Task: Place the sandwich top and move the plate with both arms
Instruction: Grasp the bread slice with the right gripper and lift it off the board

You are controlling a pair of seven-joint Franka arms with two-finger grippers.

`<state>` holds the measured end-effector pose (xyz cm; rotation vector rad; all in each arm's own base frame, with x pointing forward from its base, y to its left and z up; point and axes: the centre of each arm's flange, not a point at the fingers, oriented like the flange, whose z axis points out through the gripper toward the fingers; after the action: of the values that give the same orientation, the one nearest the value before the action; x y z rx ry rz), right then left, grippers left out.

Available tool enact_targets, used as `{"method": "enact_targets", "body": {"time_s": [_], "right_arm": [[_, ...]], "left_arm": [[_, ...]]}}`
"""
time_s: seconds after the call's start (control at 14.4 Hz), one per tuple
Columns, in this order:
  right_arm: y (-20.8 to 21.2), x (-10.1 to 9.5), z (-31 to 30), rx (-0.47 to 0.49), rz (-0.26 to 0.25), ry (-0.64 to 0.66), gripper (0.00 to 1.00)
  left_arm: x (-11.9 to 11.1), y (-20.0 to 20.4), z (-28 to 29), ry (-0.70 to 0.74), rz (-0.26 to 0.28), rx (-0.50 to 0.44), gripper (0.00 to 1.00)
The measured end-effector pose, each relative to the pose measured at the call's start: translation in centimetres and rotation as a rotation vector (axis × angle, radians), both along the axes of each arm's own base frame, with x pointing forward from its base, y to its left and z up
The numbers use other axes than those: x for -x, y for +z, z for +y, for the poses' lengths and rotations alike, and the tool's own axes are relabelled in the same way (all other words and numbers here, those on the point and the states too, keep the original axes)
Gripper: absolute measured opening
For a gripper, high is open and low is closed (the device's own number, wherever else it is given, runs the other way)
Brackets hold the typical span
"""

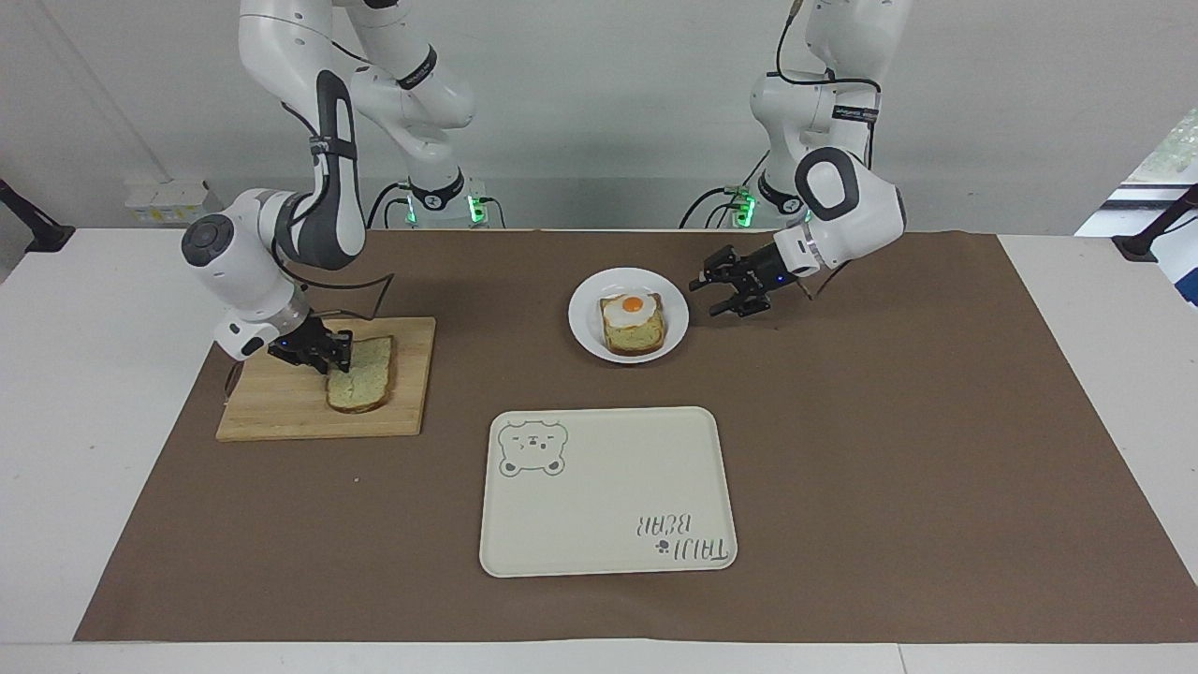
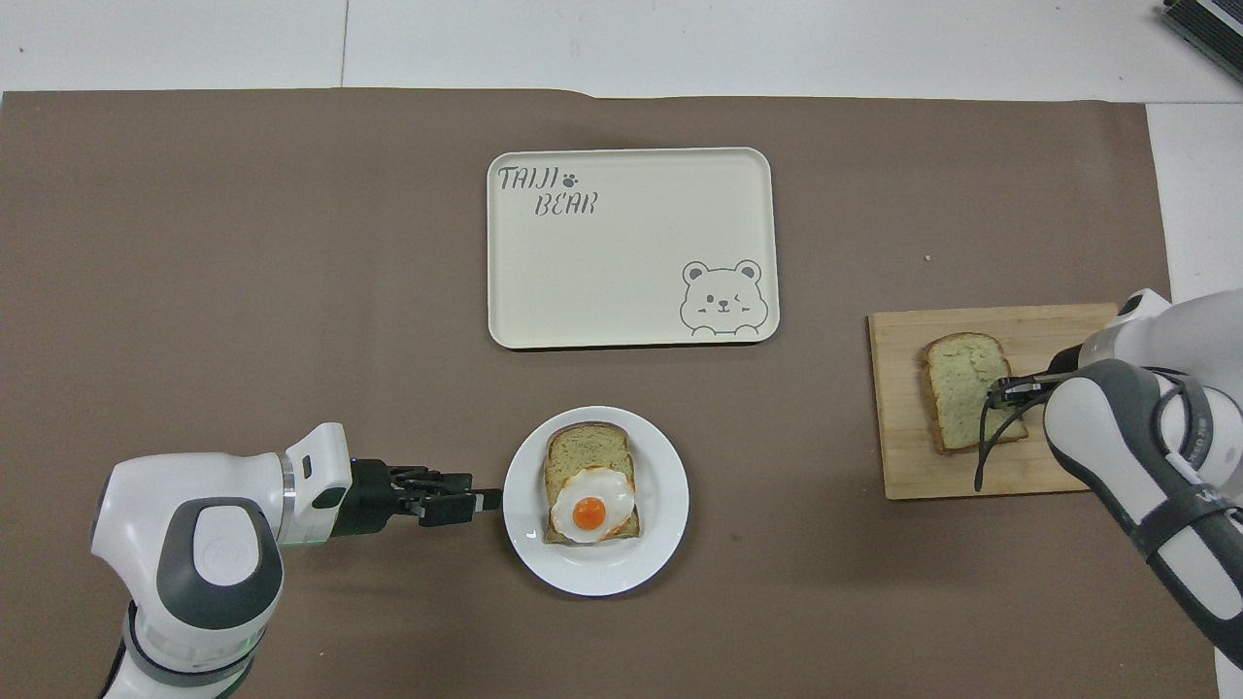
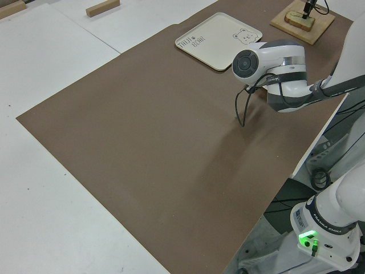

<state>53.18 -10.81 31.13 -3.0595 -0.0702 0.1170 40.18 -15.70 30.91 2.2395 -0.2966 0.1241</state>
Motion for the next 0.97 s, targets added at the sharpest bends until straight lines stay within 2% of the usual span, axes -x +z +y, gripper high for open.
{"method": "enact_targets", "body": {"time_s": [0.07,0.14,0.48,0.55,0.62,0.97], "right_arm": [[0.0,0.0,0.0,0.0,-0.001,-0.001,0.17],[0.1,0.0,-0.1,0.0,-0.001,-0.002,0.15],[1.2,-0.4,-0.3,-0.025,0.026,-0.017,0.15],[2.0,-0.8,-0.3,-0.035,0.032,-0.02,0.12],[3.0,-1.2,-0.3,-0.046,0.036,-0.022,0.07],[6.2,-2.6,0.5,-0.101,0.034,-0.032,0.07]], "left_arm": [[0.1,-0.4,-0.1,0.024,0.004,0.001,0.72],[0.3,-0.8,-0.1,0.04,0.011,-0.001,0.72],[0.7,-1.7,0.3,0.103,0.038,0.013,0.71],[0.7,-1.9,0.5,0.111,0.039,0.01,0.71],[0.7,-2.0,0.7,0.123,0.037,0.002,0.71],[0.7,-2.5,1.7,0.215,0.05,-0.05,0.71]]}}
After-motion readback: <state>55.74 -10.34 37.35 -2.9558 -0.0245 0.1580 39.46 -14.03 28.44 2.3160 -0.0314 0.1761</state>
